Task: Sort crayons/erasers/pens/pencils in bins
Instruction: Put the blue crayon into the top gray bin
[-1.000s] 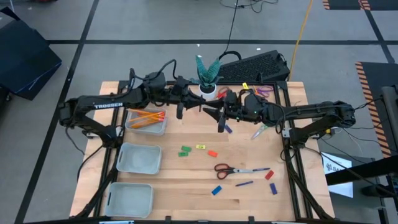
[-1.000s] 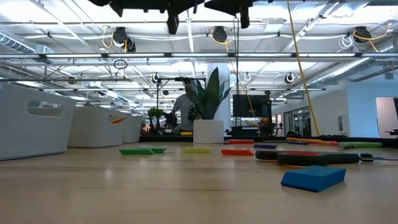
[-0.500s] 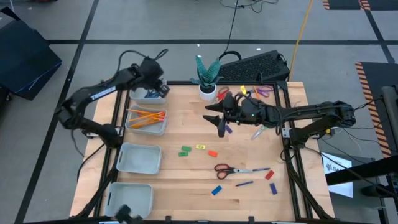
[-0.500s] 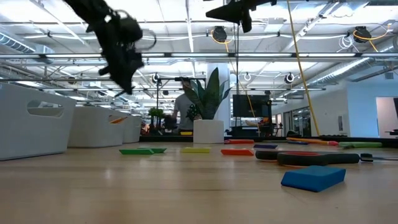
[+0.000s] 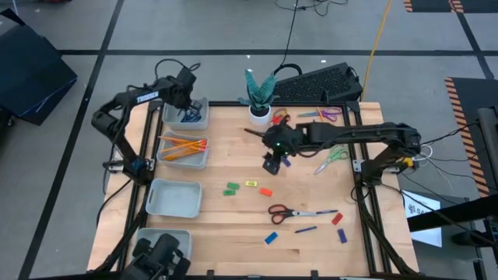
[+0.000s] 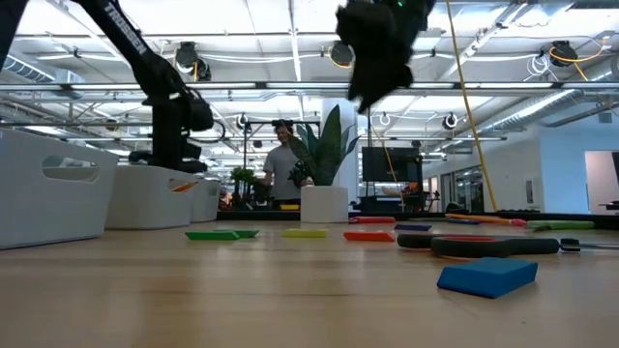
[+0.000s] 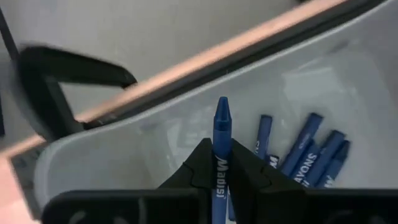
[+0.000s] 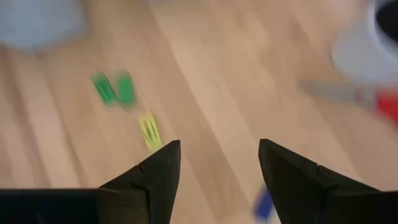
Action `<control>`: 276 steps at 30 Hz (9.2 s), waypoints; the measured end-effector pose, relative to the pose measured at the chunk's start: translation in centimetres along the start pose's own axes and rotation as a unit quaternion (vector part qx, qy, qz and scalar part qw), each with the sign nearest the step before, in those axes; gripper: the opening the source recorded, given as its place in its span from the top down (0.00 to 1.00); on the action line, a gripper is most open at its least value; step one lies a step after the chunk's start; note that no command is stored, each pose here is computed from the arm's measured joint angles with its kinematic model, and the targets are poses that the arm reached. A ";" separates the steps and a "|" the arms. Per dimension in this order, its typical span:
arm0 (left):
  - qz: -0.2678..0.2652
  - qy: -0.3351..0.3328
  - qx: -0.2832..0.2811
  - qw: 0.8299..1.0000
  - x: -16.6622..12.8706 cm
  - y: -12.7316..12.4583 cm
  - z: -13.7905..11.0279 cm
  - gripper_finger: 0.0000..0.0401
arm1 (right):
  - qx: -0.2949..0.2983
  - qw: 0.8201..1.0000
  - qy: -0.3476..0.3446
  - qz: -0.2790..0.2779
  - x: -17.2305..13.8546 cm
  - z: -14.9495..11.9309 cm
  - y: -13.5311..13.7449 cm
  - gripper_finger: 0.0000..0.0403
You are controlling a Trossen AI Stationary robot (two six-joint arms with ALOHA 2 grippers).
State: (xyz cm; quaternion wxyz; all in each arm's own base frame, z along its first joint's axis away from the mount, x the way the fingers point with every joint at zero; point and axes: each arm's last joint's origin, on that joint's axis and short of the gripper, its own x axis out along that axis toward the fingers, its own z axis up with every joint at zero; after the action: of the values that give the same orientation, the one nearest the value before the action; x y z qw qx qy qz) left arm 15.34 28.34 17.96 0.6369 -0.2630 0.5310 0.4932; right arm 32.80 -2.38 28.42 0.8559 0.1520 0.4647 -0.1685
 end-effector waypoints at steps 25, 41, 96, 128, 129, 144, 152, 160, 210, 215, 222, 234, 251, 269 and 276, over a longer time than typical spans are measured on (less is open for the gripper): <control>-0.133 -0.130 -0.021 0.982 -10.9 1.5 -2.3 0.43 | 0.334 0.907 0.159 -0.202 4.5 -6.9 -13.5 0.48; -0.156 -0.172 -0.004 0.973 -14.2 0.8 -3.9 0.46 | 0.451 0.850 0.064 -0.266 7.7 -12.7 -21.3 0.49; -0.632 -0.503 0.231 0.541 -27.5 -13.5 -5.3 0.38 | -0.042 0.860 -0.503 0.070 -7.9 2.2 0.5 0.96; -0.632 -0.531 0.143 0.546 -26.8 -18.9 -5.9 0.39 | -0.062 0.822 -0.558 0.097 -9.7 2.3 1.7 0.96; -0.633 -0.534 0.142 0.542 -26.9 -18.8 -5.9 0.39 | -0.059 0.822 -0.557 0.100 -9.6 2.3 1.7 0.96; -0.628 -0.545 0.156 0.533 -26.9 -18.7 -5.8 0.94 | -0.016 0.841 -0.535 0.076 -9.1 2.2 1.4 0.84; -0.551 -0.524 0.214 0.613 -28.4 -16.4 -3.9 0.95 | 0.012 0.859 -0.507 0.069 -8.4 2.0 1.1 0.50; -0.349 -0.423 0.257 0.796 -24.3 -11.0 -1.4 0.94 | 0.007 0.899 -0.438 0.010 -7.0 1.0 0.7 0.25; -0.324 -0.229 0.119 0.910 -14.6 -4.4 -11.2 0.57 | -0.258 0.930 0.254 0.067 5.2 -21.7 17.1 0.54; -0.350 -0.260 0.142 0.889 -17.0 -5.4 -13.3 0.59 | -0.257 0.930 0.257 0.063 5.3 -21.7 17.0 0.65; -0.342 -0.263 0.138 0.892 -17.7 -6.7 -14.3 0.59 | -0.258 0.927 0.269 0.048 6.0 -22.8 15.8 0.76; -0.397 -0.352 0.111 0.840 -20.0 -8.3 -13.9 0.59 | -0.337 0.901 0.266 0.068 7.1 -24.0 14.5 0.97; -0.440 -0.485 0.120 0.746 -22.5 -9.0 -12.1 0.44 | -0.180 0.967 -0.152 0.097 -4.2 -9.0 7.9 0.96; -0.580 -0.498 0.221 0.605 -21.5 -19.9 -13.4 0.42 | -0.085 0.837 -0.511 0.174 -6.0 -0.3 2.3 0.96; -0.619 -0.491 0.195 0.581 -20.8 -21.4 -13.0 0.48 | -0.088 0.842 -0.505 0.167 -5.9 -0.4 2.3 0.96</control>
State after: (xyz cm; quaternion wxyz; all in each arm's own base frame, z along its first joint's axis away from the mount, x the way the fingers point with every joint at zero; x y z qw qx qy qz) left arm 30.39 1.88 29.46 0.9875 -0.1145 -0.0705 -0.0819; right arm 30.49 0.71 33.41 0.9971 0.0447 -0.0515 -0.0350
